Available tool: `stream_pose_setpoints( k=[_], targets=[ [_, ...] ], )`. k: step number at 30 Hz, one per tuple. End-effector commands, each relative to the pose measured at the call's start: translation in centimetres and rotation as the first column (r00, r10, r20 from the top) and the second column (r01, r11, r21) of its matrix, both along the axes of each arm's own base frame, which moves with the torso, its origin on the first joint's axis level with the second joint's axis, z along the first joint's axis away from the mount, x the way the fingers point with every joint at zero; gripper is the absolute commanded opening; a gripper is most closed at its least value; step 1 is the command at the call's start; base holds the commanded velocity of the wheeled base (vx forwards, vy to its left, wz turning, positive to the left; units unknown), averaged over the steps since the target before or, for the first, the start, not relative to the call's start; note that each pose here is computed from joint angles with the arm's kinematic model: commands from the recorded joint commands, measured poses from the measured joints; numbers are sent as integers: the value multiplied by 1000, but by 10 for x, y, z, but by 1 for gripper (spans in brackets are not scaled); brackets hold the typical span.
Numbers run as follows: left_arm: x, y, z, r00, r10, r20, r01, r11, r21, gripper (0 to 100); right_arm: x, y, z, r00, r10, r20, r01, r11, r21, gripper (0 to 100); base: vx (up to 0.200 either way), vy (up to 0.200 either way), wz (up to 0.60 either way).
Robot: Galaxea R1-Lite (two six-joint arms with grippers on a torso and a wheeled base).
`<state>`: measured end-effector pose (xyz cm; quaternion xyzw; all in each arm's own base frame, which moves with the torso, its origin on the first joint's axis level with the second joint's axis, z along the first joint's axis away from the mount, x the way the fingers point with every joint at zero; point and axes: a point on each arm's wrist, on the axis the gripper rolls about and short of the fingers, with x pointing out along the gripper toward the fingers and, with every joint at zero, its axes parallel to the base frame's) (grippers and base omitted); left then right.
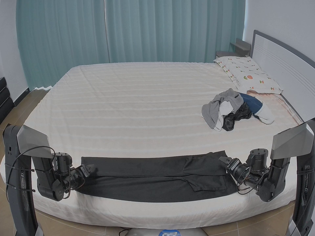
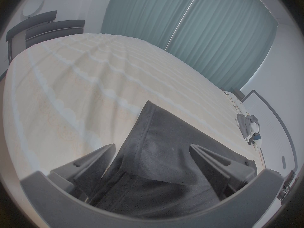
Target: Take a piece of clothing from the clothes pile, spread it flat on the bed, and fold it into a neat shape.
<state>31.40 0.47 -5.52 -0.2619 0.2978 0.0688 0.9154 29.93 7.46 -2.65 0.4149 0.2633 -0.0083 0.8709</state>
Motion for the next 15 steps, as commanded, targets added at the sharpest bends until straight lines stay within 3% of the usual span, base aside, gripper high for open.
stream_pose_setpoints(
  k=[1, 15],
  targets=[
    [-2, 0, 2, 1000, 6, 0, -6, 1000, -3, 0, 0, 0, 0, 1000, 1, 0, -1, 1000, 0, 100, 0, 0, 0],
    [-10, 14, 20, 998, 49, 33, -48, 999, -13, 0, -1, -1, 0, 1000, -3, -2, 3, 1000, 1, 100, 0, 0, 0]
  ],
)
